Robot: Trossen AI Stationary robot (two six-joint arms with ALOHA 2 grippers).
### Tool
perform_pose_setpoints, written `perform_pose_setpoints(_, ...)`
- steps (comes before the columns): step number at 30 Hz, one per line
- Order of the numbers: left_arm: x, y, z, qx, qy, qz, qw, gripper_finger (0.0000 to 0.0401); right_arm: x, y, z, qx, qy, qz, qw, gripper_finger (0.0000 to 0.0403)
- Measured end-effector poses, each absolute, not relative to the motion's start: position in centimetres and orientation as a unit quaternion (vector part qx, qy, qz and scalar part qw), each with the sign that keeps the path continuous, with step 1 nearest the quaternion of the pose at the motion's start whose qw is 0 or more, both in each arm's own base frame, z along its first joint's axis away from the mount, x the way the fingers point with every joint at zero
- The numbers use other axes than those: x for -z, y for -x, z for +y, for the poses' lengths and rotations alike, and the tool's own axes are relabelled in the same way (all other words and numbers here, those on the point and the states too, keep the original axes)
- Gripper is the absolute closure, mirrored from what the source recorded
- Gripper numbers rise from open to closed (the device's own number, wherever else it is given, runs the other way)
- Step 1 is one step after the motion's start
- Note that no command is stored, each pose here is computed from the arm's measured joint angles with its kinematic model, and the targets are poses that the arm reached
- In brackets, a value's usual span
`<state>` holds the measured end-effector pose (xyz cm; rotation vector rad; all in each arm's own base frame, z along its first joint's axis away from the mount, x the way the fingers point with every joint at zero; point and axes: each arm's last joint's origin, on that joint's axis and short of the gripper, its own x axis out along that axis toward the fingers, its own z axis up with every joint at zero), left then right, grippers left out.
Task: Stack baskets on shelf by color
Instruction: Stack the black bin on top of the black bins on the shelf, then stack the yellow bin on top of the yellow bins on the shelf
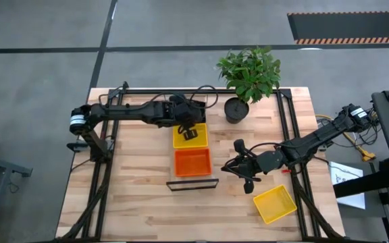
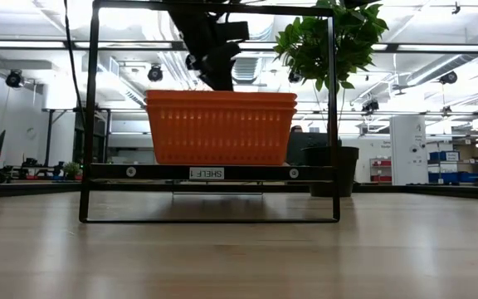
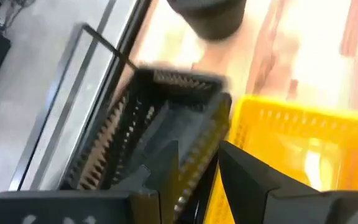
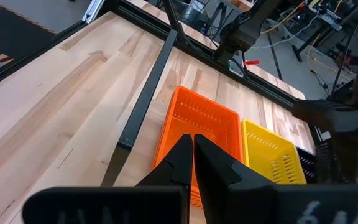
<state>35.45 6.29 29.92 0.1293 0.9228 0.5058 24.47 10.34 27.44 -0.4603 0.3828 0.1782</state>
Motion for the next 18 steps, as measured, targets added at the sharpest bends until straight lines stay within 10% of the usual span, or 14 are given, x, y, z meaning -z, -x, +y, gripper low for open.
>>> perform_pose_setpoints(18,-32.0,-34.4,3.6,-0.145,-0.038,0.408,0.901,0.0311,-27.3,-24.4,10.3,-0.087,0.22,0.195,0.952,0.0394)
